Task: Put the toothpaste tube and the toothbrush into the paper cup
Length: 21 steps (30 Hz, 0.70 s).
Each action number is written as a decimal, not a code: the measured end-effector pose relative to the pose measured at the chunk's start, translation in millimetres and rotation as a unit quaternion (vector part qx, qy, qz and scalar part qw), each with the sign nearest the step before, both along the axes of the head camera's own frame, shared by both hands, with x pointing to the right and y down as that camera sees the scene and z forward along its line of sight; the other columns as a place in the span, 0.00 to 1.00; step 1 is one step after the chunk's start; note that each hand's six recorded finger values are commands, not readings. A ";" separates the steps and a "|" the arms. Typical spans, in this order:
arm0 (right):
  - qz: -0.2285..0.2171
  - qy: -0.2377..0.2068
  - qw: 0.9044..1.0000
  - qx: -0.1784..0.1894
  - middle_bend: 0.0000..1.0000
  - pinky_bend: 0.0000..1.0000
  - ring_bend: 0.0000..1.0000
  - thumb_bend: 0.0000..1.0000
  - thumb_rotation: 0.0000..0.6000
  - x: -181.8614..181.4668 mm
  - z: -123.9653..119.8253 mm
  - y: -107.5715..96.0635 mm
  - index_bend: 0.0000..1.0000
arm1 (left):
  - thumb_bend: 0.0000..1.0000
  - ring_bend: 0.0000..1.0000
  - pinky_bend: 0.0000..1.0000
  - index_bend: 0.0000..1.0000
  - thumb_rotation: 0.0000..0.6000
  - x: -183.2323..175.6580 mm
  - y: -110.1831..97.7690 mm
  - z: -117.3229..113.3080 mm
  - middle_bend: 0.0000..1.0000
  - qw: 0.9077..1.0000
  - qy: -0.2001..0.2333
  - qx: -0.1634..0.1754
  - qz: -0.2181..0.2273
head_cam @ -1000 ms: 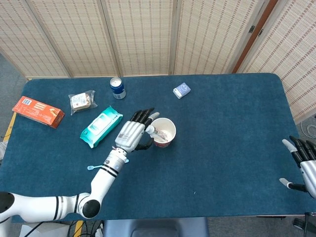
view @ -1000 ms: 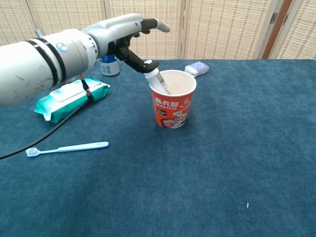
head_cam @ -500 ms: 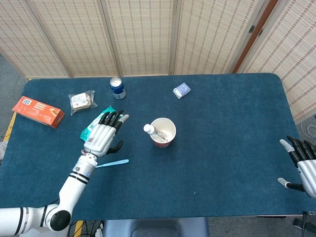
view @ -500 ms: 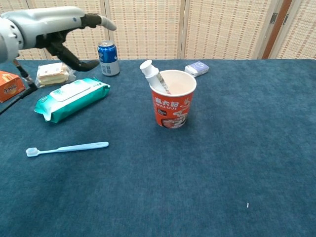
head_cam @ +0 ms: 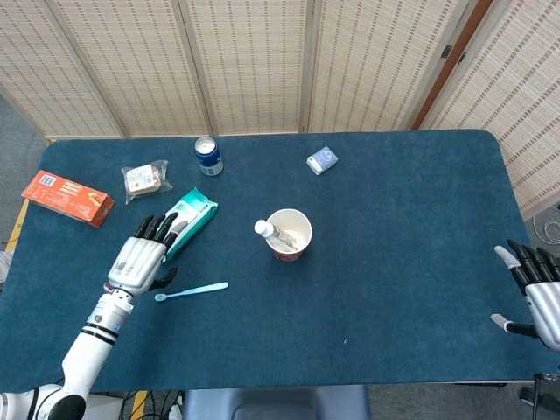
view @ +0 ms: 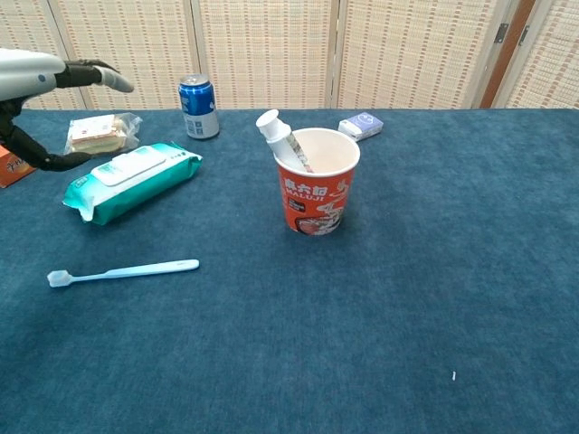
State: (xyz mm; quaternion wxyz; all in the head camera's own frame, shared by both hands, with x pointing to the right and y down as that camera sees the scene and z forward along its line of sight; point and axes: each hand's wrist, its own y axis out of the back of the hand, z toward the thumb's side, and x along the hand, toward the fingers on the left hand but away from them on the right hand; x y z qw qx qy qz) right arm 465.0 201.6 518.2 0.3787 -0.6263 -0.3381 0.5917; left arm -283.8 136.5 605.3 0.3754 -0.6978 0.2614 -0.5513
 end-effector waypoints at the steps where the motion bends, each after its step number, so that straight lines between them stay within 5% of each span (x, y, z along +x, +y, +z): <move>1: 0.000 0.000 1.000 0.000 0.00 0.05 0.00 0.00 1.00 0.2 0.1 -0.1 0.07 | 0.33 0.00 0.00 0.00 1.00 -3.5 2.0 1.6 0.00 1.000 -0.005 -0.001 0.000; 6: 0.002 0.002 1.000 -0.003 0.00 0.05 0.00 0.00 1.00 0.8 2.2 -0.6 0.07 | 0.32 0.00 0.00 0.01 1.00 -12.8 9.8 11.0 0.00 1.000 -0.010 -0.014 -0.009; 21: 0.005 0.004 1.000 -0.013 0.00 0.05 0.00 0.00 1.00 2.4 8.2 -2.3 0.07 | 0.17 0.00 0.00 0.36 1.00 -15.7 30.1 53.6 0.00 0.997 -0.024 -0.069 -0.012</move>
